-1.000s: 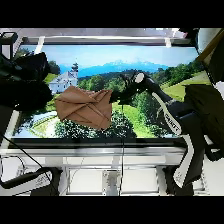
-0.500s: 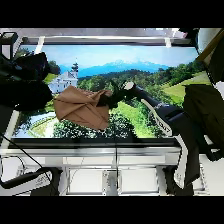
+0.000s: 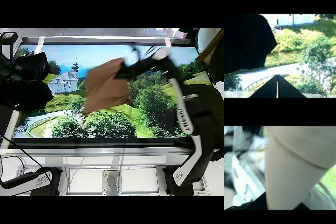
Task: Fold the clothes and pants, and hang the long-sleeved shirts on hangers.
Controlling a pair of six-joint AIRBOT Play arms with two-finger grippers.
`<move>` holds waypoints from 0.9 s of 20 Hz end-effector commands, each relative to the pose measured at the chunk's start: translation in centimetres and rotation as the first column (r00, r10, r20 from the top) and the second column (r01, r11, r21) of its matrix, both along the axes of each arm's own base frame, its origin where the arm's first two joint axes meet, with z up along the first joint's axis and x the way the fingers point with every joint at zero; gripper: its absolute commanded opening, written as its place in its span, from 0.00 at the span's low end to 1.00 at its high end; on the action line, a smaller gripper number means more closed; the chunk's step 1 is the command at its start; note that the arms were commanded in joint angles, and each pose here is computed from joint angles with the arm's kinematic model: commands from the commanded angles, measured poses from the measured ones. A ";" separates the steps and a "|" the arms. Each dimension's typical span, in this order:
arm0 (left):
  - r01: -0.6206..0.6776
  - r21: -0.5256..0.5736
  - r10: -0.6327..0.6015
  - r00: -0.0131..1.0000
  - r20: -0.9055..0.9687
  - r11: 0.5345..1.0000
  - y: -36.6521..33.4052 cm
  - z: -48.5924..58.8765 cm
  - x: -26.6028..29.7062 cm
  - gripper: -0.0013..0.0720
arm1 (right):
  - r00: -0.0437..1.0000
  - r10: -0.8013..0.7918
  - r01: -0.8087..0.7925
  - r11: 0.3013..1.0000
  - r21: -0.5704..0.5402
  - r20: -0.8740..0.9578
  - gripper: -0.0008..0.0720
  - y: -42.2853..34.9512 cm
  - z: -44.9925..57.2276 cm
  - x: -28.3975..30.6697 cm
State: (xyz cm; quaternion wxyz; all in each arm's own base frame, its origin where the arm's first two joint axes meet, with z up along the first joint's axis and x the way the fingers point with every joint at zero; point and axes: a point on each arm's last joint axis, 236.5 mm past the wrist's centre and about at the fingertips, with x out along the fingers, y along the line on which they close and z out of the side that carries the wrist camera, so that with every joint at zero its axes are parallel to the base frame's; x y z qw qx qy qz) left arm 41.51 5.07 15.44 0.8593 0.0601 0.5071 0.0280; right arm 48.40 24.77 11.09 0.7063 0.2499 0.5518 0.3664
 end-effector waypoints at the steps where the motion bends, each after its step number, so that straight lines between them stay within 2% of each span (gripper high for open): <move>1: 0.001 -0.003 -0.001 1.000 0.003 1.000 -0.1 0.1 0.0 0.04 | 0.982 -0.185 0.189 0.963 -0.194 0.037 0.03 -14.3 4.0 -0.2; 5: 0.002 -0.002 -0.002 1.000 0.009 1.000 -0.1 0.1 0.2 0.04 | 0.913 -0.404 0.383 0.894 -0.231 -0.048 0.03 -28.3 3.8 -2.7; 9: 0.001 -0.004 -0.001 1.000 -0.005 1.000 -0.1 -0.5 0.4 0.04 | 0.784 -0.618 0.588 0.769 -0.250 -0.060 0.03 -41.2 5.1 -8.7; 12: -0.008 -0.010 0.008 1.000 -0.016 1.000 0.0 -1.0 0.6 0.04 | 0.640 -0.767 0.742 0.604 -0.289 0.040 0.03 -48.6 8.1 -14.2; 17: -0.048 -0.042 0.047 0.999 -0.016 0.998 -0.3 -1.2 0.6 0.04 | 0.330 -0.934 0.817 0.209 -0.538 0.139 0.03 -58.5 8.6 -27.3; 18: -0.047 -0.047 0.046 0.999 -0.016 0.998 -0.4 -1.2 0.7 0.04 | 0.284 -0.949 0.809 0.161 -0.566 0.135 0.03 -59.4 8.3 -29.5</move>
